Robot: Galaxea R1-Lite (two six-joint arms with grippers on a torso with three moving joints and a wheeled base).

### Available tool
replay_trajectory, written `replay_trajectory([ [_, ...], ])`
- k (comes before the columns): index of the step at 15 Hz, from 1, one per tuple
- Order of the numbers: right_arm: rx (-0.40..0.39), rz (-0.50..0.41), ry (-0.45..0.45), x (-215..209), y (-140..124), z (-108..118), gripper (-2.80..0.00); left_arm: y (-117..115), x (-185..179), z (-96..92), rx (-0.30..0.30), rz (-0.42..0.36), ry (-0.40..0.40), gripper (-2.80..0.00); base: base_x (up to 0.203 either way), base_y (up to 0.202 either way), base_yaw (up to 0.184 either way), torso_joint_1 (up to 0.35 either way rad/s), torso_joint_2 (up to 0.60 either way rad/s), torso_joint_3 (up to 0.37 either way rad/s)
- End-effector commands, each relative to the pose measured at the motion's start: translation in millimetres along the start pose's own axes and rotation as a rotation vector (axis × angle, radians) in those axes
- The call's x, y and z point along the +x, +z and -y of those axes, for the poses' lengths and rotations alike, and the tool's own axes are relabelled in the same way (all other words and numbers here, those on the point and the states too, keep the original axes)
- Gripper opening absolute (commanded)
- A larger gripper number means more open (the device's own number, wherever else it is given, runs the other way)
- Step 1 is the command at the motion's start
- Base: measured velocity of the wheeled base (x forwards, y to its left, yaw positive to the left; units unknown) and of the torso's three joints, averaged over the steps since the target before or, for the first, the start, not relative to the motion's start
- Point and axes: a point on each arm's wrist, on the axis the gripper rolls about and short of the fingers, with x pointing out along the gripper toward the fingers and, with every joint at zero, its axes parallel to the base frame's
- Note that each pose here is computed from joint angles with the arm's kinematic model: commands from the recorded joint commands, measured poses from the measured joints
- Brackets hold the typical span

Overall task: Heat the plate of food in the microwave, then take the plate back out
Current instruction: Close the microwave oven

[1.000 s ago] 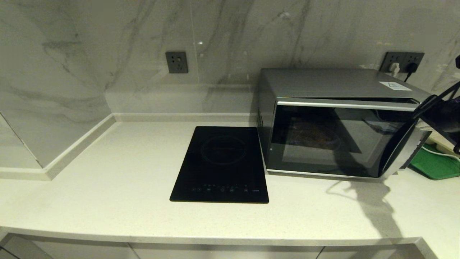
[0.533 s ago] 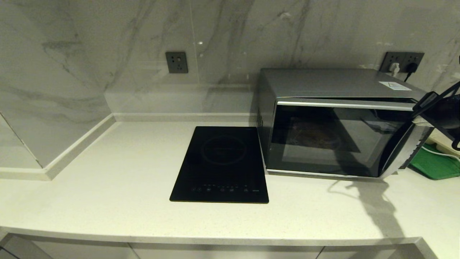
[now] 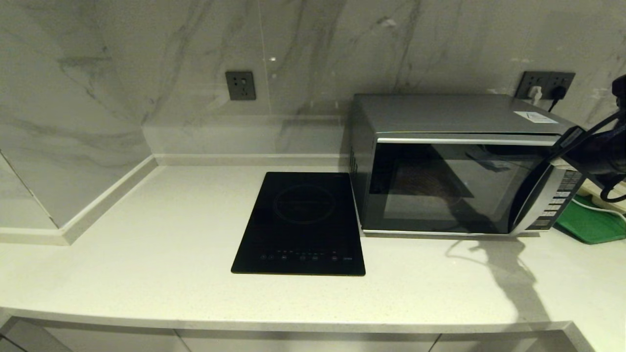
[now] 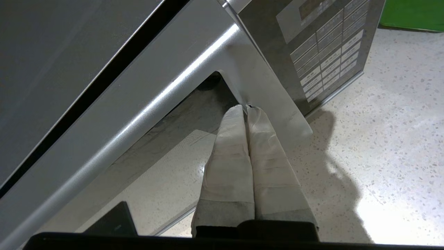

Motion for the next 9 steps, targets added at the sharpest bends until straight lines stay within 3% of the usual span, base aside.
replay_trajectory([
  [1,-0.013,-0.016,0.011,1.8,-1.5,0.0,-2.80,0.0,0.0,0.0,-0.001,0.001,0.000,-2.80,0.000,0.000,0.000,0.000,0.00,0.000],
  [9,-0.054,-0.039,0.065,-7.1,-2.7,-0.2,-2.80,0.0,0.0,0.0,-0.002,0.001,0.000,-2.80,0.000,0.000,0.000,0.000,0.00,0.000],
])
